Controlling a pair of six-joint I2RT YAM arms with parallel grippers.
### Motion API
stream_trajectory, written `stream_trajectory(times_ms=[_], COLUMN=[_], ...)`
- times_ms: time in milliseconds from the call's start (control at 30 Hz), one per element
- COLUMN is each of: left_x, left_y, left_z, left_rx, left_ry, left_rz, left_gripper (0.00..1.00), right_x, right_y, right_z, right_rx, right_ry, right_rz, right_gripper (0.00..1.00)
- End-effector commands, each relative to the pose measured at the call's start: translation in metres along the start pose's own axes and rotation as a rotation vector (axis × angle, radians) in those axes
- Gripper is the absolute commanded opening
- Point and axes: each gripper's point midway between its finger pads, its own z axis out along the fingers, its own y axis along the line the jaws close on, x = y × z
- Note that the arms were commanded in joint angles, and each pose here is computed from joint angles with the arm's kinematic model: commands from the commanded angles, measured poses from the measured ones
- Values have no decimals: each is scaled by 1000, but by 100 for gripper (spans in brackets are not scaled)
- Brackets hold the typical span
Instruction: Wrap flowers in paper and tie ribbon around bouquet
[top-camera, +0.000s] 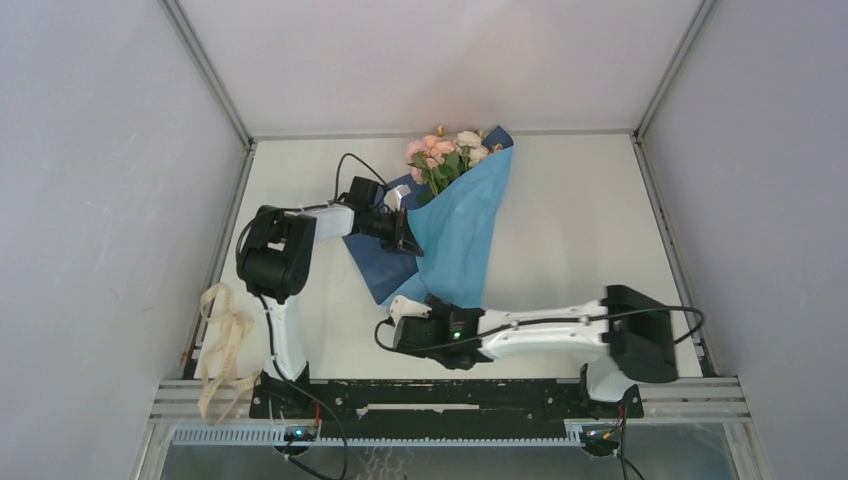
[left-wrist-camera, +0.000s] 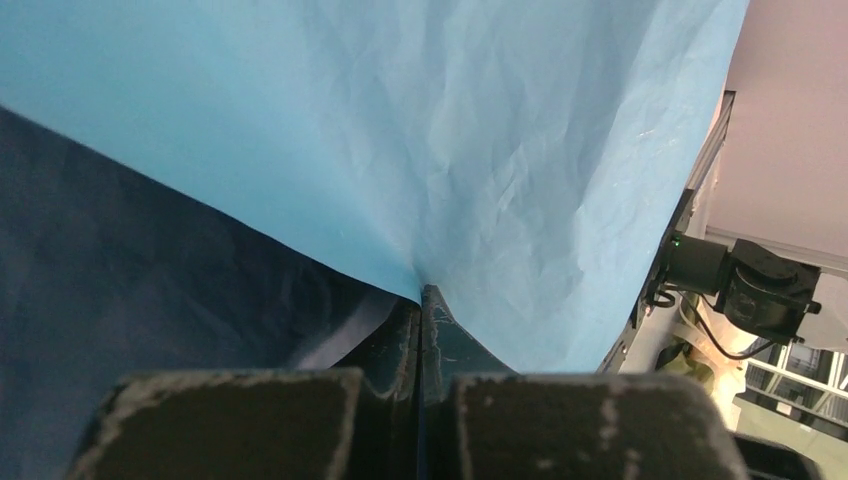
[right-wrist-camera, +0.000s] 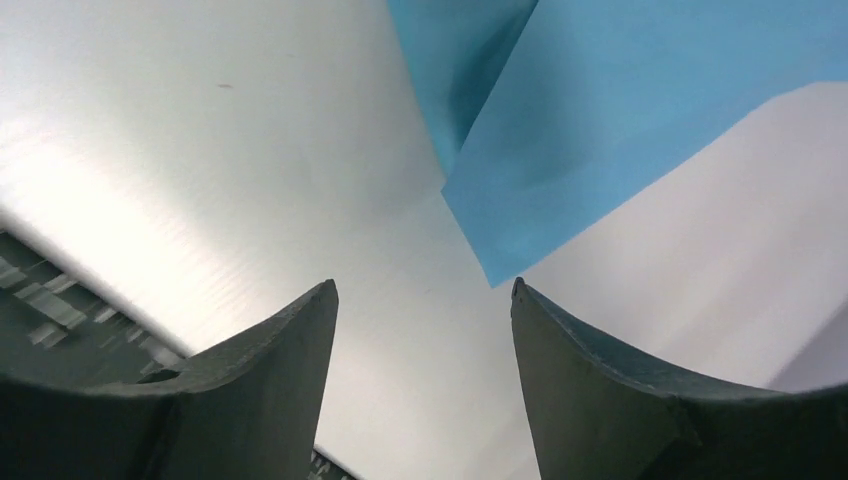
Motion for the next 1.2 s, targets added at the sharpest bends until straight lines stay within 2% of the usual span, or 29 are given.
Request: stream_trajectory(times_ms=[0,100,200,267,367,500,567,667,733,800,933,1067,1167], left_x=[-3,-2,-2,-3,-3,-7,-8,-1,7,13,14,7,9], left_y=[-1,-2,-4,-8,-13,-11,-8,-1,3,7,9,7,10], left_z=[-1,-2,-6,-10,-16,-24,-25,-22,-18,-14,-14,-18,-17], left_rx=[-2,-1,-5,-6,-13,-57,-80,-94,-88,-85,-94,-116,-136], left_ry=[-31,-33,-41,-47,-58,-83,-92,-72,-48,-29,-23,-36,-13], left_rz=[47,52,64,78,100,149,171,162,137,114,106,131,140], left_gripper=[0,0,0,0,0,0,0,0,0,0,0,0,0], right_x=[-38,-64,-80,-82,-71,-28,-6,11,5,-12,-43,-54,-56], right_y=[-4,-11,-51,-71,-75,-53,-42,-36,-39,-49,-106,-181,-213], right_z=[-63,-84,-65,-37,8,58,70,72,61,43,26,53,92], right_rx=[-204,-387,-371,-373,-368,-326,-323,-348,-396,-485,-573,-590,-623], right_ry=[-211,-345,-406,-375,-274,-86,-18,15,-24,-115,-339,-471,-447], right_rz=[68,212,443,605,758,841,885,926,924,917,1012,1180,1271], right_gripper=[73,72,70,65,54,43,41,40,41,42,44,40,36])
